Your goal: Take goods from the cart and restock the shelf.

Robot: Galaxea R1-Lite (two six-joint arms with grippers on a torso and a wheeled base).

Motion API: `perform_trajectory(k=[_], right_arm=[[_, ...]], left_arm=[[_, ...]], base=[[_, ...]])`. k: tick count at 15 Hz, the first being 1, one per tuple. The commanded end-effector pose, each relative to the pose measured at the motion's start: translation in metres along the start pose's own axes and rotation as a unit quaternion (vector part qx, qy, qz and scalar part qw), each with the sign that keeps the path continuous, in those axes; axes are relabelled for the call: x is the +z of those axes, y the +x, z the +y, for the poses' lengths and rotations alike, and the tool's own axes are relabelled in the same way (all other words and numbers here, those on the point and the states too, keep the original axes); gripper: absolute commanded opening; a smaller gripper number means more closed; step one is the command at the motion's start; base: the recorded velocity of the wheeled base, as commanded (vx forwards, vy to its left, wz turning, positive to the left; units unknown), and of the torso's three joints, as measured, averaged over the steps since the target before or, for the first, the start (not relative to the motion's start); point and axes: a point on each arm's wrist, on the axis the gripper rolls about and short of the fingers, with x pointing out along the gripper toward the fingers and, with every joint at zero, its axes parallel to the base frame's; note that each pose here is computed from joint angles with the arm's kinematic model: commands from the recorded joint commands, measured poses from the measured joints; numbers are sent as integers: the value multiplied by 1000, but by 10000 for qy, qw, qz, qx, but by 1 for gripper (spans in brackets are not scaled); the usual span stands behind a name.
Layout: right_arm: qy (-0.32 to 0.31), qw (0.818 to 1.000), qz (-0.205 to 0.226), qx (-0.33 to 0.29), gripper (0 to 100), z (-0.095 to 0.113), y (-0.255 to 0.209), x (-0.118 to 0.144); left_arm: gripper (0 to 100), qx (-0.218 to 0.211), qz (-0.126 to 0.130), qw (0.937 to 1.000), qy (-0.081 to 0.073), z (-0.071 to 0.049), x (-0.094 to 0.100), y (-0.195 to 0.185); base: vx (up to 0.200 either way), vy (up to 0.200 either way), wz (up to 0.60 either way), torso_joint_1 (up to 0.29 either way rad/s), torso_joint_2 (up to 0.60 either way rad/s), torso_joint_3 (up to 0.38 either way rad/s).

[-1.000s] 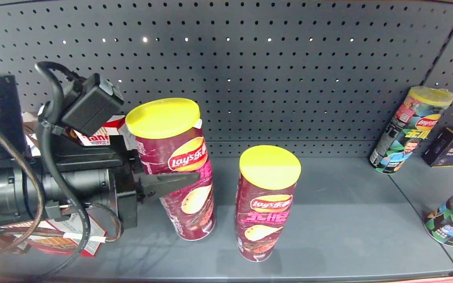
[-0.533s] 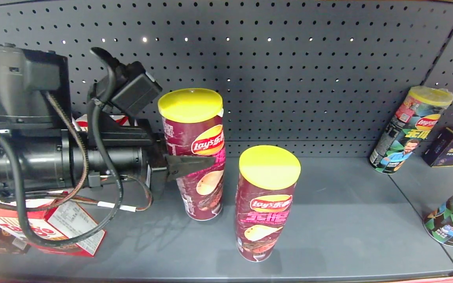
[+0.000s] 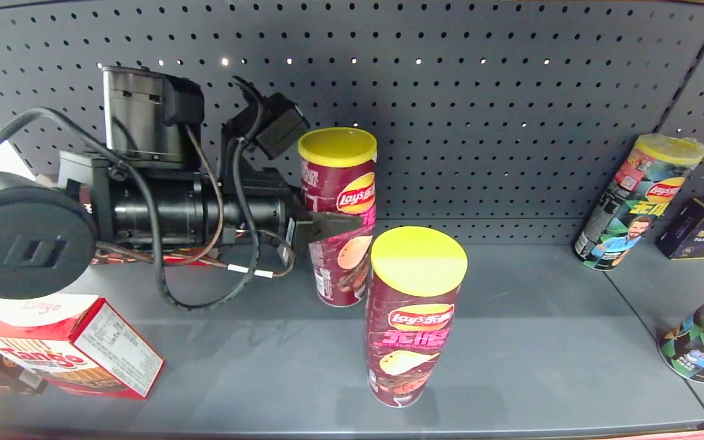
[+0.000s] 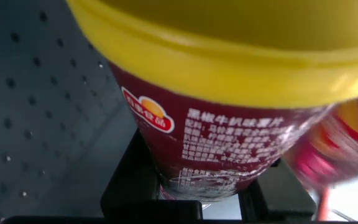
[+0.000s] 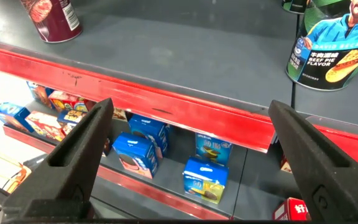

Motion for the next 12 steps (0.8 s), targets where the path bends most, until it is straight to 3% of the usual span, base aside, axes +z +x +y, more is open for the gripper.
perform_trajectory(k=[1, 7, 12], right_arm=[[-4, 10000, 7, 1, 100, 0, 0, 0], [-4, 10000, 7, 1, 100, 0, 0, 0], [-4, 10000, 7, 1, 100, 0, 0, 0]], left_arm=[[0, 35, 12, 10000, -14, 15, -6, 23], [0, 69, -178, 9998, 82, 27, -14, 50], [0, 44, -168, 9998, 111, 32, -19, 64]], base=[[0, 0, 0, 0, 0, 0], [0, 0, 0, 0, 0, 0], [0, 0, 0, 0, 0, 0]])
